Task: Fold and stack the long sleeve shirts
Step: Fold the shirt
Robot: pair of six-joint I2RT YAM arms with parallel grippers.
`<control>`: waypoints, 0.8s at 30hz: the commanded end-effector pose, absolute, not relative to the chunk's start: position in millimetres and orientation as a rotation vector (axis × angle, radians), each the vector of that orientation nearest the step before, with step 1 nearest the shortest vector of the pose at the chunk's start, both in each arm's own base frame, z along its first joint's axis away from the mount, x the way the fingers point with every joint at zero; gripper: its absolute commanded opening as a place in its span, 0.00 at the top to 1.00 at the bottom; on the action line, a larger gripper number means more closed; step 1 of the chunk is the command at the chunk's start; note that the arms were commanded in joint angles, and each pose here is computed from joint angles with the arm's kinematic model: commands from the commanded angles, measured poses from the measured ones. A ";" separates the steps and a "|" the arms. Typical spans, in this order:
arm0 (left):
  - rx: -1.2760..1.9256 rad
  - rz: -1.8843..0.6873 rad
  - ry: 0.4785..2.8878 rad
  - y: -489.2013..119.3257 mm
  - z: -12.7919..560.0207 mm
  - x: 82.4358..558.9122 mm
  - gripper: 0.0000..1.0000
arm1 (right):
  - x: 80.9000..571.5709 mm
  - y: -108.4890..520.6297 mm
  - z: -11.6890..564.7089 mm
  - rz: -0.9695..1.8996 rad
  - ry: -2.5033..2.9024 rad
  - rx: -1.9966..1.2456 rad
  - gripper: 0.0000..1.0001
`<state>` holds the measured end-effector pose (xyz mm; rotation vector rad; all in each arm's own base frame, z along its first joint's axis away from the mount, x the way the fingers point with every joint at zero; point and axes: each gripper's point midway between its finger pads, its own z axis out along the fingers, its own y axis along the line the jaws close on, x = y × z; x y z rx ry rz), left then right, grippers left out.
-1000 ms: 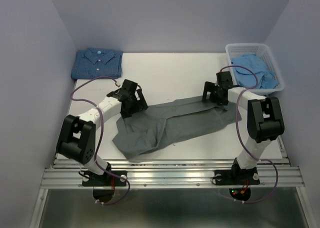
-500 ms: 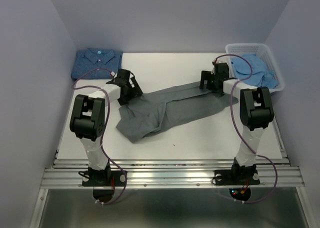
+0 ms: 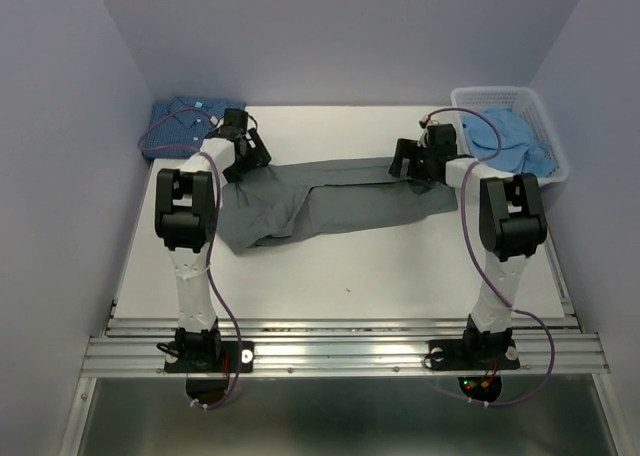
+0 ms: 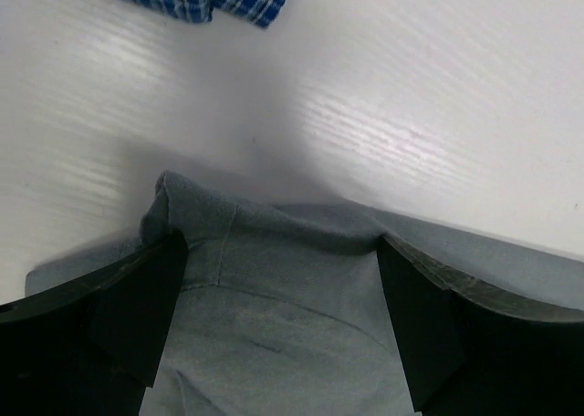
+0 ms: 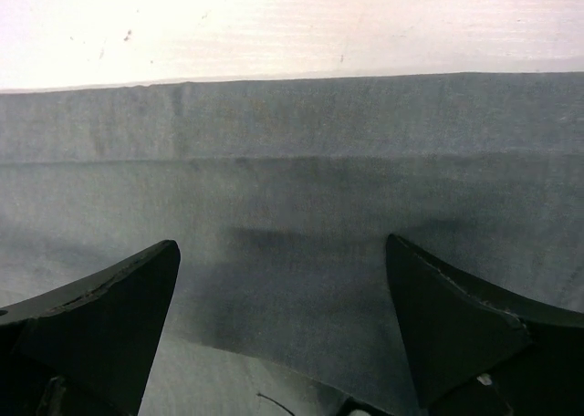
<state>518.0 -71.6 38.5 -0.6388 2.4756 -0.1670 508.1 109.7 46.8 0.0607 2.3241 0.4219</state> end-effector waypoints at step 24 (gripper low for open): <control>-1.077 0.157 2.092 111.7 206.9 283.0 0.01 | 291.2 565.5 140.1 0.484 1.609 -1.626 0.00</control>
